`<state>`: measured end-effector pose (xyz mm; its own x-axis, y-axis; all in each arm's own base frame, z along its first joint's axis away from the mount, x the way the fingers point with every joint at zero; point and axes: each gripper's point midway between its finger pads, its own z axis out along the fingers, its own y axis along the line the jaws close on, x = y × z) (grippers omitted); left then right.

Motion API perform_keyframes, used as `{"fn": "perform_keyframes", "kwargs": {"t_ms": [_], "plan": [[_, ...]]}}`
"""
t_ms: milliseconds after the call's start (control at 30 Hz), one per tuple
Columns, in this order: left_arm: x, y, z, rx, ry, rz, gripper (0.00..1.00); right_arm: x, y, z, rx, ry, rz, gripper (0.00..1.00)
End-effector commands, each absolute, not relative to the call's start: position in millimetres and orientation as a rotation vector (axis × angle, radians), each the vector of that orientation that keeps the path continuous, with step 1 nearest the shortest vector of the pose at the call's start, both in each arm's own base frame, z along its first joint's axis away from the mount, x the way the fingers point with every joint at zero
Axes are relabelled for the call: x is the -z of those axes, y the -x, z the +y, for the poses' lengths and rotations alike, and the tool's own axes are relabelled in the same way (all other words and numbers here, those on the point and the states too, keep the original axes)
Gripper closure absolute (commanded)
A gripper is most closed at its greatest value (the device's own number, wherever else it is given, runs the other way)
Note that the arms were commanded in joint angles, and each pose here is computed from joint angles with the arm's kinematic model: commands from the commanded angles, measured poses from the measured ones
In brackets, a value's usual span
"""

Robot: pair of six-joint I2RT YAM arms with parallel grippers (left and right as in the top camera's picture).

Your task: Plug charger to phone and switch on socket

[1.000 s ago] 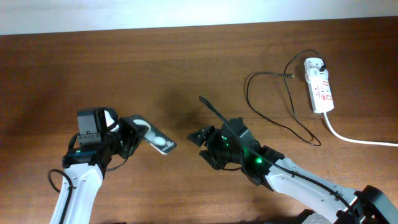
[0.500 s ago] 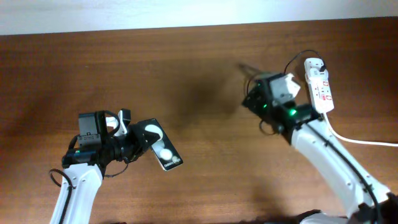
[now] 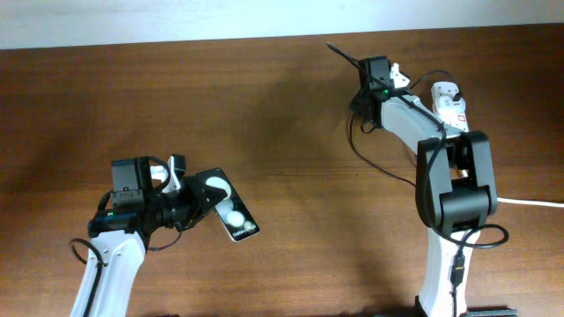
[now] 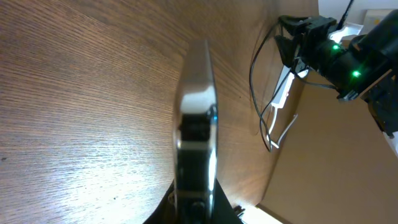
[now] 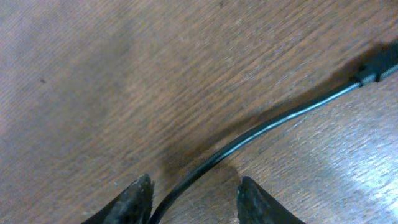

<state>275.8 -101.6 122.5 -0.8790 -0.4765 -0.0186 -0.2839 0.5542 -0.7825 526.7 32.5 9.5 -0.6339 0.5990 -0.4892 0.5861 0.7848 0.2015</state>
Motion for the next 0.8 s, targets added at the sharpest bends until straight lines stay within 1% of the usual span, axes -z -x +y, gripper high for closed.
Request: {"fn": "perform_keyframes", "kwargs": {"t_ms": [0,33,67,100,167,200,233,267,300,333,367,400,467,500,533,567,600,633,700,733,767], "plan": [[-130.1,-278.3,-103.1,1.25,0.59,2.539,1.0,-3.9,-531.5,53.1,-0.09,-0.598,2.542,0.74],[-130.0,-278.2,-103.2,1.25,0.591,2.539,1.0,-0.3,-525.5,62.3,-0.13,-0.5,2.6,0.82],[-129.3,-277.0,-103.2,1.25,0.597,2.545,1.0,8.9,-501.4,86.8,-0.252,-0.377,2.736,0.88],[-129.1,-276.7,-103.3,1.251,0.598,2.546,1.0,13.3,-484.1,102.7,-0.309,-0.293,2.815,0.89],[-129.2,-276.8,-103.3,1.251,0.598,2.546,1.0,22.9,-438.4,130.4,-0.296,-0.142,2.99,0.9],[-129.2,-276.8,-103.3,1.251,0.598,2.546,1.0,26.0,-408.9,149.7,-0.265,0.014,3.084,0.91],[-129.2,-276.8,-103.3,1.251,0.598,2.546,1.0,27.1,-368.8,168.9,-0.208,0.123,3.207,0.9],[-129.2,-276.8,-103.3,1.251,0.598,2.546,1.0,26.7,-356.0,176.9,-0.189,0.171,3.239,0.76],[-129.2,-276.8,-103.3,1.251,0.598,2.546,1.0,27.1,-352.4,181.4,-0.16,0.205,3.238,0.69],[-129.2,-276.8,-103.3,1.251,0.598,2.546,1.0,28.0,-356.2,175.3,-0.072,0.157,3.221,0.54],[-129.2,-276.9,-103.2,1.251,0.597,2.546,1.0,28.5,-362.8,162.8,0.013,0.043,3.201,0.43],[-129.2,-276.9,-103.2,1.251,0.597,2.546,1.0,27.2,-375.4,151.9,0.03,-0.066,3.167,0.35],[-129.2,-276.8,-103.3,1.251,0.597,2.546,1.0,19.7,-398.0,145.5,-0.016,-0.12,3.109,0.18],[-129.1,-276.7,-103.3,1.251,0.598,2.546,1.0,15.9,-413.2,142.6,-0.039,-0.145,3.061,0.11],[-129.2,-276.8,-103.3,1.251,0.597,2.546,1.0,14.8,-422.4,139.7,-0.045,-0.177,3.027,0.11],[-129.2,-276.8,-103.3,1.251,0.598,2.546,1.0,13.3,-435.7,134.3,-0.064,-0.28,2.975,0.11],[-129.0,-276.4,-103.3,1.251,0.599,2.548,1.0,12.9,-438.1,134.5,-0.072,-0.313,2.963,0.12],[-128.9,-276.4,-103.3,1.251,0.599,2.548,1.0,12.2,-442.1,135.9,-0.084,-0.328,2.945,0.16],[-129.1,-276.5,-103.3,1.251,0.599,2.547,1.0,11.3,-445.9,138.8,-0.096,-0.332,2.928,0.32],[-129.1,-276.5,-103.3,1.251,0.599,2.547,1.0,11.2,-446.5,138.9,-0.096,-0.331,2.925,0.43],[-128.9,-276.4,-103.3,1.251,0.599,2.548,1.0,11.2,-446.4,138.9,-0.097,-0.331,2.925,0.51]]}}
